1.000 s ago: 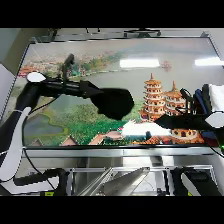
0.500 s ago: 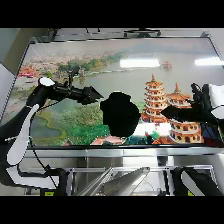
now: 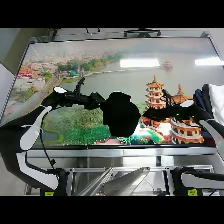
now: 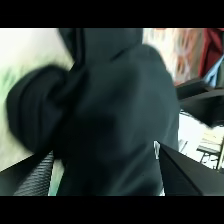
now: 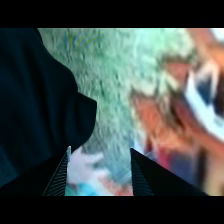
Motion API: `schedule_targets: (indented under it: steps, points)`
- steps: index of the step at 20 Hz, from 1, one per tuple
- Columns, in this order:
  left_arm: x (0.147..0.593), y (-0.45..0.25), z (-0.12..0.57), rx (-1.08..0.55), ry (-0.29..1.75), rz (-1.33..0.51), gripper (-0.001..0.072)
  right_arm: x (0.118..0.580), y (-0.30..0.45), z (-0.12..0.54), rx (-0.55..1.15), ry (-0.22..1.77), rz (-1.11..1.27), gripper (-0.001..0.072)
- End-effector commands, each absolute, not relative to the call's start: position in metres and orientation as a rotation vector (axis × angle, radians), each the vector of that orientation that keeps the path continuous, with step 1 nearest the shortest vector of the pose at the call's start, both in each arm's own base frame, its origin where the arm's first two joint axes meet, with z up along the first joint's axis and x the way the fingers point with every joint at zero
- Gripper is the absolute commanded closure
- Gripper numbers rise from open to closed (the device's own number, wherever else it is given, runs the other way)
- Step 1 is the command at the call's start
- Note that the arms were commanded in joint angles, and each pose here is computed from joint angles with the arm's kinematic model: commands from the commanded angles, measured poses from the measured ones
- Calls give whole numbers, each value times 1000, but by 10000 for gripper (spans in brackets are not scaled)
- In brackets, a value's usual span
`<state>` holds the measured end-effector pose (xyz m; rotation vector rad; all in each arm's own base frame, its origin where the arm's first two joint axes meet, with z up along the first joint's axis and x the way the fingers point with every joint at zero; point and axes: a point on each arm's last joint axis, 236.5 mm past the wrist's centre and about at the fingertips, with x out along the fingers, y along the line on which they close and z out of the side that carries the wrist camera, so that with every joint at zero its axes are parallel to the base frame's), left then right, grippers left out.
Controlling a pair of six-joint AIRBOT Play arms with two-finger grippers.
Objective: Fold the shirts.
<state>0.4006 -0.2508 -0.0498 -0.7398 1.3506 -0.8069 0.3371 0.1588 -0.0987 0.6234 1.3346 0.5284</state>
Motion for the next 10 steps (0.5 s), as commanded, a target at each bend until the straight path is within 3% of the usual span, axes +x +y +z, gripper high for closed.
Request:
schedule_targets:
  steps: [1, 2, 3, 4, 6, 10]
  points:
    - [412, -273, -43, -740, 1346, -896, 16, 341, 189, -122, 590, 1385, 580, 278]
    - [415, -275, -39, -739, 1346, -912, 18, 342, 194, -124, 582, 1390, 591, 286]
    - [418, -276, -35, -743, 1346, -915, 125, 344, 197, -124, 575, 1391, 599, 408]
    - [421, -275, -32, -736, 1335, -920, 375, 346, 198, -122, 574, 1387, 605, 513]
    - [424, -272, -24, -730, 1324, -935, 708, 348, 202, -111, 569, 1382, 646, 692]
    - [432, -275, 4, -712, 1281, -975, 710, 366, 198, -51, 549, 1300, 740, 692]
